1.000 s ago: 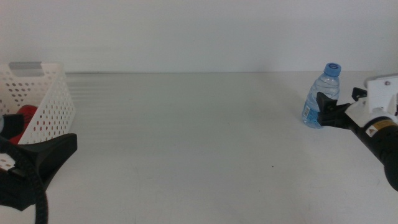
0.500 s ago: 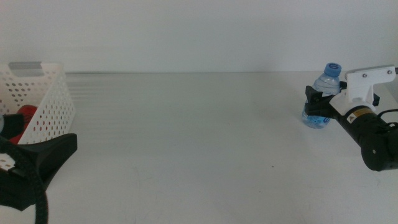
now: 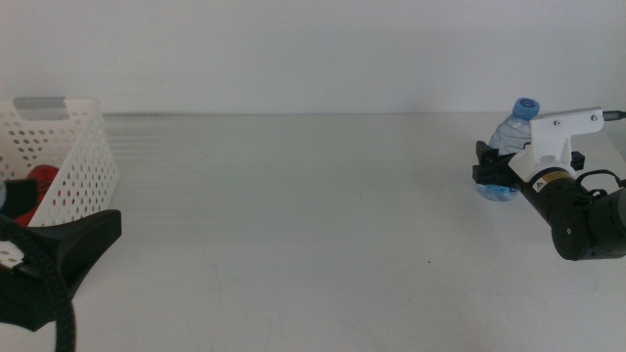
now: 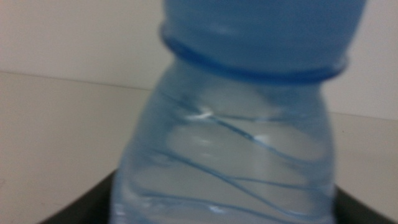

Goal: Use arms to grab the bottles and put them into the dustbin to the left of the table.

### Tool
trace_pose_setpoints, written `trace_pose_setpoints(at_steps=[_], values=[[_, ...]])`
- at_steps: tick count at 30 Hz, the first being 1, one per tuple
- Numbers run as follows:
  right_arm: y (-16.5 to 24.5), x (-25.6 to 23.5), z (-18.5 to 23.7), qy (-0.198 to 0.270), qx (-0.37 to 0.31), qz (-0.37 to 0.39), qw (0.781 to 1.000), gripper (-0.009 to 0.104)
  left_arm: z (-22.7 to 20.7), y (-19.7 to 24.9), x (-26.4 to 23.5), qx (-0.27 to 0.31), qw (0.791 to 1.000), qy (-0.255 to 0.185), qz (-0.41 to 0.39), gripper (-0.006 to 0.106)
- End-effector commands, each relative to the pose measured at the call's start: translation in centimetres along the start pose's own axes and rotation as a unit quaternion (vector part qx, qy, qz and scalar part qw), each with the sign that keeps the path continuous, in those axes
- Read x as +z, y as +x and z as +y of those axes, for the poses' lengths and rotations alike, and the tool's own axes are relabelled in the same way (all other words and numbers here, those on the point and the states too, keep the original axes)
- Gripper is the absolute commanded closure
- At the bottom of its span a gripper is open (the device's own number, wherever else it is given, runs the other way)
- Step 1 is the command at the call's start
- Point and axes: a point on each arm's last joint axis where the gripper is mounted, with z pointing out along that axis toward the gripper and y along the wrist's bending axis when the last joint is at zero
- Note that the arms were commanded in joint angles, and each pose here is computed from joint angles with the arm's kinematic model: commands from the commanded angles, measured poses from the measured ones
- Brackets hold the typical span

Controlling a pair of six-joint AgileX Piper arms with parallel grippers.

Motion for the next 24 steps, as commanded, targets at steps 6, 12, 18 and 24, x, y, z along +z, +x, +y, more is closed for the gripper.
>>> trace_pose_setpoints(at_steps=[6, 12, 18, 24], values=[[-3.6, -0.6, 0.4, -0.012, 0.023, -0.03, 0.999, 0.095, 0.0, -1.4, -0.4, -0.007, 0.999, -0.003, -0.049, 0.015], [-8.2, -3.0, 3.9, -0.089, -0.029, -0.075, 0.993, 0.095, 0.0, -1.4, -0.4, -0.007, 0.999, -0.003, -0.049, 0.015], [-12.0, -4.8, 9.8, -0.191, -0.063, -0.124, 0.972, 0.095, 0.0, -1.4, -0.4, -0.007, 0.999, -0.003, -0.049, 0.015], [-13.7, -5.7, 16.8, -0.277, -0.083, -0.139, 0.947, 0.095, 0.0, -1.4, -0.4, -0.008, 0.999, -0.003, -0.049, 0.015]])
